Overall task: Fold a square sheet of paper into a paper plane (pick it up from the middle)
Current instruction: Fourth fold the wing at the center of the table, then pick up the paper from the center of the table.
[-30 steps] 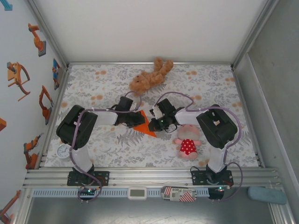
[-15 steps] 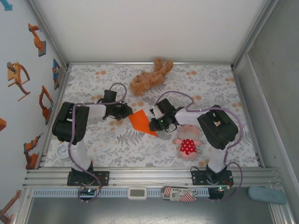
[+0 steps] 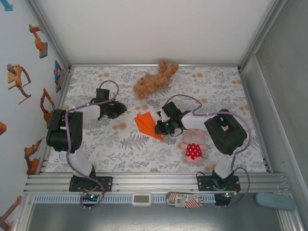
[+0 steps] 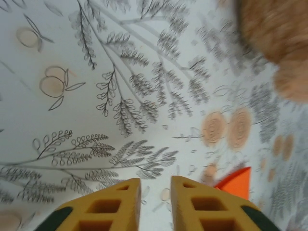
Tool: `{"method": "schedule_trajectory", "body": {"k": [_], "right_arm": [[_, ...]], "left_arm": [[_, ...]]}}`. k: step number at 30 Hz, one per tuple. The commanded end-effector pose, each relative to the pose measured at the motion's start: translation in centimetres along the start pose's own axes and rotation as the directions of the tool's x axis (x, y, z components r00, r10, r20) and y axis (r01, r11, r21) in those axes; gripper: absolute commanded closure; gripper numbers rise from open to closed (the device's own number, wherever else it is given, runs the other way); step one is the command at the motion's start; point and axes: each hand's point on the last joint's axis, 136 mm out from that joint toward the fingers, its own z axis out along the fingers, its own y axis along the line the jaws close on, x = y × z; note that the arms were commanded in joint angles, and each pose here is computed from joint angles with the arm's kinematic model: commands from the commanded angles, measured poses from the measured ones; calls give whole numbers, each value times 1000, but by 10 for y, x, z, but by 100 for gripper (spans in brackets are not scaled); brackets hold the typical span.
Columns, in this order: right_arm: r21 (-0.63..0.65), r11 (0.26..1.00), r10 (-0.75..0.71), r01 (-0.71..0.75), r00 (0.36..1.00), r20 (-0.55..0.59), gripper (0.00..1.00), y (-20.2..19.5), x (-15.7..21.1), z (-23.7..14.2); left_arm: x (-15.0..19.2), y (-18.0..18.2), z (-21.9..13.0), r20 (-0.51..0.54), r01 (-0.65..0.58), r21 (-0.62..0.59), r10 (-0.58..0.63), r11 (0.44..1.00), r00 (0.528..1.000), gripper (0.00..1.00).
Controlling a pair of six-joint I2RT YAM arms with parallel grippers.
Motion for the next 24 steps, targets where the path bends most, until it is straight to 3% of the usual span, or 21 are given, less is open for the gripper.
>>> {"method": "schedule_trajectory", "body": {"k": [1,6,10,14,19,24], "right_arm": [[5,991,134,-134,989,64,100,-1,-5,2],[-62,997,64,-52,976,209,98,34,-36,-35],[-52,998,-25,39,966,258,84,43,-43,-52],[-76,993,-62,90,948,313,75,46,-53,-59],[-19,990,-124,136,946,300,66,32,-65,-56],[-46,984,-150,170,945,290,65,27,-76,-54]], "left_arm": [[5,-11,-21,66,58,20,-60,998,996,69],[32,-28,-30,84,72,49,-76,996,994,55],[48,-40,-33,106,46,47,-51,998,993,43],[58,-42,-41,141,81,67,-90,994,986,38],[61,-44,-55,204,88,82,-104,993,973,26],[58,-37,-62,254,118,62,-130,991,958,7]]}}
